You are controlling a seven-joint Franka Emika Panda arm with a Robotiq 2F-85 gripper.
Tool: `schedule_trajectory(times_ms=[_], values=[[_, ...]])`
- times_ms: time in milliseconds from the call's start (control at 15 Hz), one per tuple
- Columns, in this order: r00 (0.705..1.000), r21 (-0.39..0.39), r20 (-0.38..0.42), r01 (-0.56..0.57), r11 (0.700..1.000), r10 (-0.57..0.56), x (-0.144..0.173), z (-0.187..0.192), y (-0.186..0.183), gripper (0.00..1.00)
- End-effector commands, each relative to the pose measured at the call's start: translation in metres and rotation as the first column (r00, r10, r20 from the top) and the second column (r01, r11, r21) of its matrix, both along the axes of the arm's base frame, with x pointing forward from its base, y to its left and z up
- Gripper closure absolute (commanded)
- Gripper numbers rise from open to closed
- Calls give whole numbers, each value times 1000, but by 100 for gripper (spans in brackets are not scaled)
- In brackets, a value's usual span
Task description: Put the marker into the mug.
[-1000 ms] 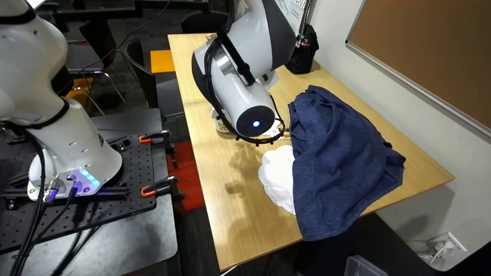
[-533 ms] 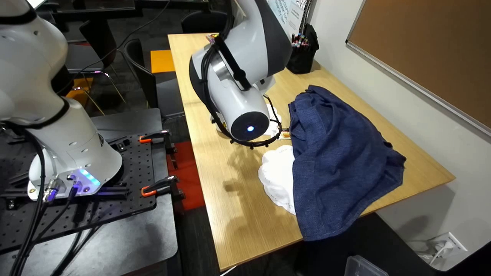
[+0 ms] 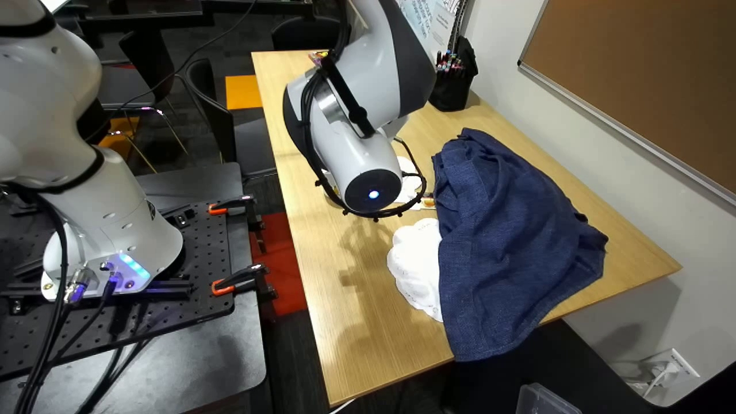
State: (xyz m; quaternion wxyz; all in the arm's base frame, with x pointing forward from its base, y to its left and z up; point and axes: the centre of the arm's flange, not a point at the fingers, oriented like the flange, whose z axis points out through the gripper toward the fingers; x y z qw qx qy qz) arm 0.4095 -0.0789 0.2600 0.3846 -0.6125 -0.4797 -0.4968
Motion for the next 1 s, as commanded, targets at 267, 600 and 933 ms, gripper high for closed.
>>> schedule_trajectory(times_ms=[267,600,933], values=[[997,73,53,-52,996,48,-5,-4,9,95],[998,117,7,-61,991,61,-5,-16,13,95],[997,124,-46,-57,991,63,-6,-39,14,95]])
